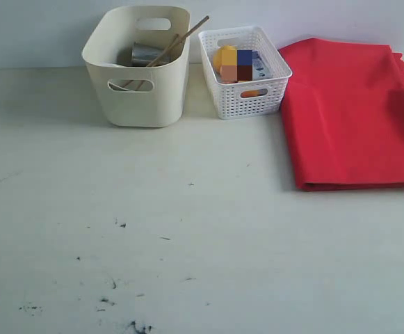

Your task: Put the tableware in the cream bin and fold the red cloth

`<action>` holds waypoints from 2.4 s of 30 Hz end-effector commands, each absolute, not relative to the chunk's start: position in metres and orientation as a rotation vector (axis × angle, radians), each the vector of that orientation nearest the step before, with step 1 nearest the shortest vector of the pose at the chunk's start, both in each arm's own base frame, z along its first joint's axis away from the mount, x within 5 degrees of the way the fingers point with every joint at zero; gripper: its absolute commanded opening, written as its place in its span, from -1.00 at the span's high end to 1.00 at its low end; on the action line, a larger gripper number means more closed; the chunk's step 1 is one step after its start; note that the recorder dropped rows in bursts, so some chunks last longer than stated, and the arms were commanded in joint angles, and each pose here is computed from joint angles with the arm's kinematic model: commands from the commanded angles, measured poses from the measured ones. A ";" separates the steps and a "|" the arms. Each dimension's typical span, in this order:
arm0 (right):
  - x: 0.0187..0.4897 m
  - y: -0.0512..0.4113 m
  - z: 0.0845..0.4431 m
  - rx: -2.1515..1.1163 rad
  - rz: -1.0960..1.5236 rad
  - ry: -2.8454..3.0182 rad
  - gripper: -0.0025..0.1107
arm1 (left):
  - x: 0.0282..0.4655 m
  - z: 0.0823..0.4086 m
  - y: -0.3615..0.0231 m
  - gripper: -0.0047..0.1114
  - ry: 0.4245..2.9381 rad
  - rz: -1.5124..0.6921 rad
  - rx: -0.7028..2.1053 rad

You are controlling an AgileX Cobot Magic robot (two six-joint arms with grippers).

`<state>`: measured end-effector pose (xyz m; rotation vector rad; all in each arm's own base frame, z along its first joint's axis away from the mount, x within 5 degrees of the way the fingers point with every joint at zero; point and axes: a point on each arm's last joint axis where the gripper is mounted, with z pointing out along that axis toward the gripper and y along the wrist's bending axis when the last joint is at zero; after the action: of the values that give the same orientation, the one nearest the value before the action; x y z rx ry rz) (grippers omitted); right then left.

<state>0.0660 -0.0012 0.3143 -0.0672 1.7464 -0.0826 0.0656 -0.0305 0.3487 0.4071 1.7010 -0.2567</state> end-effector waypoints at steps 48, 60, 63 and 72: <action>0.066 -0.001 0.313 -0.065 -0.081 1.746 0.96 | 0.056 0.200 0.001 0.92 1.629 -0.103 -0.124; 0.066 -0.001 0.313 -0.065 -0.081 1.746 0.96 | 0.054 0.185 0.003 0.92 1.792 -0.063 -0.131; 0.066 -0.001 0.313 -0.065 -0.081 1.746 0.96 | 0.053 0.182 0.003 0.92 1.825 -0.058 -0.136; 0.066 -0.001 0.313 -0.065 -0.081 1.746 0.96 | 0.053 0.181 0.003 0.92 1.835 -0.057 -0.138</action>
<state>0.0660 -0.0012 0.3142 -0.0673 1.7481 -0.0825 0.0534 0.0031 0.1815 -0.1410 1.8387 -0.0652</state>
